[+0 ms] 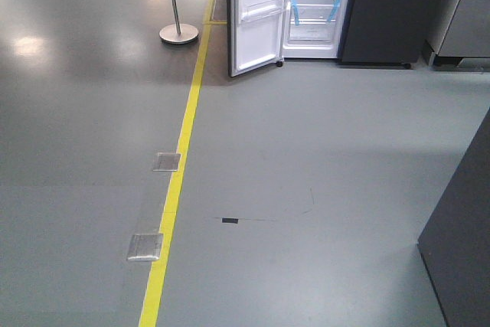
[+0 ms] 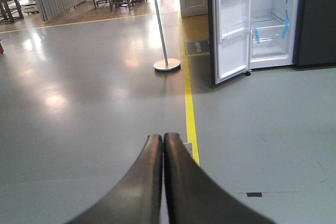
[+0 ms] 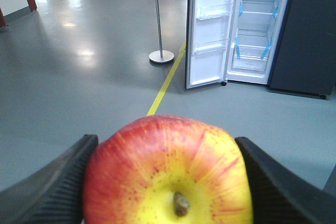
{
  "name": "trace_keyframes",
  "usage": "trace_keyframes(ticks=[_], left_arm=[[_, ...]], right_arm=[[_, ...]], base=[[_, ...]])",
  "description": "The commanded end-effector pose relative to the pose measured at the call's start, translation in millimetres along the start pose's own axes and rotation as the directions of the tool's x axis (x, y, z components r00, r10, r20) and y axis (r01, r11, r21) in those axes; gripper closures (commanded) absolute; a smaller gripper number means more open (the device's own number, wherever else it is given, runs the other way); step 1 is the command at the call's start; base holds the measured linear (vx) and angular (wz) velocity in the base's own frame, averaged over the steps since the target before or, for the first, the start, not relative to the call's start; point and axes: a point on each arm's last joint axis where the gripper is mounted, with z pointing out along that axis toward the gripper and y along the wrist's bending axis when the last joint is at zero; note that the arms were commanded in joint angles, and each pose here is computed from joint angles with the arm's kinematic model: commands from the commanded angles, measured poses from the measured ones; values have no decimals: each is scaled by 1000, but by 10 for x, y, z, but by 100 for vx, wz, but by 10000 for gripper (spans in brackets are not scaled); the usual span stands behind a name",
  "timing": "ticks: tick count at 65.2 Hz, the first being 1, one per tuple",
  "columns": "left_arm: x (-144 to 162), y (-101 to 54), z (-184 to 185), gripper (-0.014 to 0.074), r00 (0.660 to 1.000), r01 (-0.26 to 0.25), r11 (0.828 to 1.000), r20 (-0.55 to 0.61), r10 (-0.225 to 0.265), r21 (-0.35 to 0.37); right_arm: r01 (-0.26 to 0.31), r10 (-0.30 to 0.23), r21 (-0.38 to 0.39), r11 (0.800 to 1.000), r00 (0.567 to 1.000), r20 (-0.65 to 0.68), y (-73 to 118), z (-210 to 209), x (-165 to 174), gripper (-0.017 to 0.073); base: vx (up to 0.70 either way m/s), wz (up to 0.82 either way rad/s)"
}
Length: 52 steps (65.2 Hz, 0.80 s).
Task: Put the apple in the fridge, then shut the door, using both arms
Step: 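Drive the base up to the open fridge door holding the apple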
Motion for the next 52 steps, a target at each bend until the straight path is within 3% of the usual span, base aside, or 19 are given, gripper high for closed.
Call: trace_keyframes(ticks=[1, 52], left_arm=[[-125, -12, -29, 600, 995, -1, 1000, 100, -1, 19], [-125, -12, -29, 600, 995, -1, 1000, 100, -1, 19]], right_arm=[[3, -4, 13, 1000, 996, 91, -8, -8, -117, 429], [3, -4, 13, 1000, 996, 91, -8, -8, -117, 429]], base=[[22, -4], [21, -3]])
